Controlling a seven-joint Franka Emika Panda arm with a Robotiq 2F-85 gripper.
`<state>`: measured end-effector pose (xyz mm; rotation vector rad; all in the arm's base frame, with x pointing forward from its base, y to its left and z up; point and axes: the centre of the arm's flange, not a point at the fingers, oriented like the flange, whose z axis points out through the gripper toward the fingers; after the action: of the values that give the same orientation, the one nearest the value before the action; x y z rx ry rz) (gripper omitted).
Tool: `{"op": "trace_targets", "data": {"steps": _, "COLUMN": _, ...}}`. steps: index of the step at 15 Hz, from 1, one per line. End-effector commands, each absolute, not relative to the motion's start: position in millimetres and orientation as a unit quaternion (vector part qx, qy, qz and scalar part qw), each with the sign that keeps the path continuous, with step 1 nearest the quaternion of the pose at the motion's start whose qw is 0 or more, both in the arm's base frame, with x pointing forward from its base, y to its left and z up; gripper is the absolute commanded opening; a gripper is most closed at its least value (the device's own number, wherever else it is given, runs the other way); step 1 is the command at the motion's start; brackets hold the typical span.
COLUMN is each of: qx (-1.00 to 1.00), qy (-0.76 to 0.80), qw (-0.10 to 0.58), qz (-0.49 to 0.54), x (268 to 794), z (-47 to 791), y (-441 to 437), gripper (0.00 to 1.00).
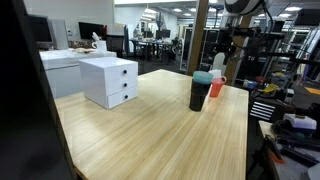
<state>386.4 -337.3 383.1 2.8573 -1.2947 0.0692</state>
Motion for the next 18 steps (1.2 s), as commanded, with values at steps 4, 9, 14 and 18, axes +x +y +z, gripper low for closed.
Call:
{"op": "trace_targets", "data": {"steps": 4, "qx": 0.935, "qy": -0.349, "qw": -0.011, "qz": 0.054, "x": 413, "z": 425, "y": -270, "gripper": 1.0}}
{"op": "trace_targets", "data": {"steps": 9, "qx": 0.948, "qy": -0.318, "qw": -0.02, "qz": 0.017, "x": 420, "z": 391, "y": -228, "gripper": 1.0}}
{"op": "trace_targets", "data": {"steps": 14, "qx": 0.947, "qy": -0.319, "qw": -0.026, "qz": -0.016, "x": 411, "z": 351, "y": -220, "gripper": 0.82}}
{"op": "trace_targets", "data": {"steps": 18, "qx": 0.946, "qy": -0.321, "qw": -0.028, "qz": -0.026, "x": 415, "z": 335, "y": -217, "gripper": 0.91}}
